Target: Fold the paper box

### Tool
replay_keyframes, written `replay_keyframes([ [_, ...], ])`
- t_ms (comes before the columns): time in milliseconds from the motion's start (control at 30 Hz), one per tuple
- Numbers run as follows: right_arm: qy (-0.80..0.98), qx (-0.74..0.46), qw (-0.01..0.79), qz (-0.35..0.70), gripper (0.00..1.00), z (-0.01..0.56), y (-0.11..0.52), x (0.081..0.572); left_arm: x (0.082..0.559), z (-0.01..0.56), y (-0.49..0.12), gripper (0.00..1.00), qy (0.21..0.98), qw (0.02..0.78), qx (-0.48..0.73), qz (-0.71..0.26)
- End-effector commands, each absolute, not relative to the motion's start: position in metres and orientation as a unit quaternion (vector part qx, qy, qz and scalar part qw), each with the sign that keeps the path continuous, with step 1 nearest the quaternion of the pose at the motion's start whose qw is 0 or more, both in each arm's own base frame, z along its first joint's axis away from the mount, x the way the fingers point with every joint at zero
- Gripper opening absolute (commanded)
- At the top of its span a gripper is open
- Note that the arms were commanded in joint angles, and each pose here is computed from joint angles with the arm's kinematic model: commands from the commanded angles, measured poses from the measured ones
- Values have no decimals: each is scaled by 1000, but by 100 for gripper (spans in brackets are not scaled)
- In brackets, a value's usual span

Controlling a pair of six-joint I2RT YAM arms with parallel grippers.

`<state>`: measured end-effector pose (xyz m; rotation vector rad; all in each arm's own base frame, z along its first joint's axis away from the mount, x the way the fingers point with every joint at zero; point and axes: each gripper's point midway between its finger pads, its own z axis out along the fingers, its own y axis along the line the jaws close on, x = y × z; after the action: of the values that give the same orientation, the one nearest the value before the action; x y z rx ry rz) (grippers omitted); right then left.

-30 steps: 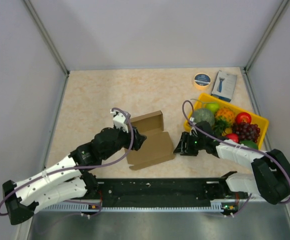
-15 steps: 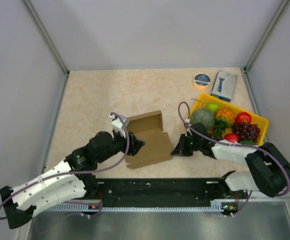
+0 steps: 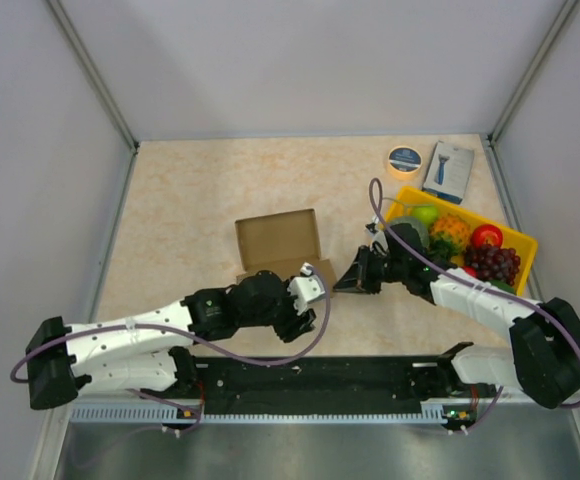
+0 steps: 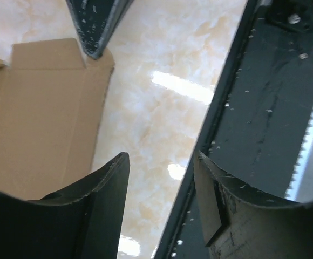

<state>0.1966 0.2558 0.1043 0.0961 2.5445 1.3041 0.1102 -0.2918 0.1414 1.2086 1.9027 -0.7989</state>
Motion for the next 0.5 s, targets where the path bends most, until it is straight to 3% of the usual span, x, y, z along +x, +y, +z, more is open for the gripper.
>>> replay_keyframes([
  [0, 871, 30, 119, 476, 0, 122, 261, 195, 146, 168, -298, 56, 718, 435, 496, -224],
  [200, 865, 30, 116, 488, 0, 132, 263, 197, 171, 156, -293, 53, 729, 441, 513, -109],
  [467, 857, 28, 118, 501, 0, 146, 264, 203, 168, 135, -300, 52, 733, 389, 551, -82],
])
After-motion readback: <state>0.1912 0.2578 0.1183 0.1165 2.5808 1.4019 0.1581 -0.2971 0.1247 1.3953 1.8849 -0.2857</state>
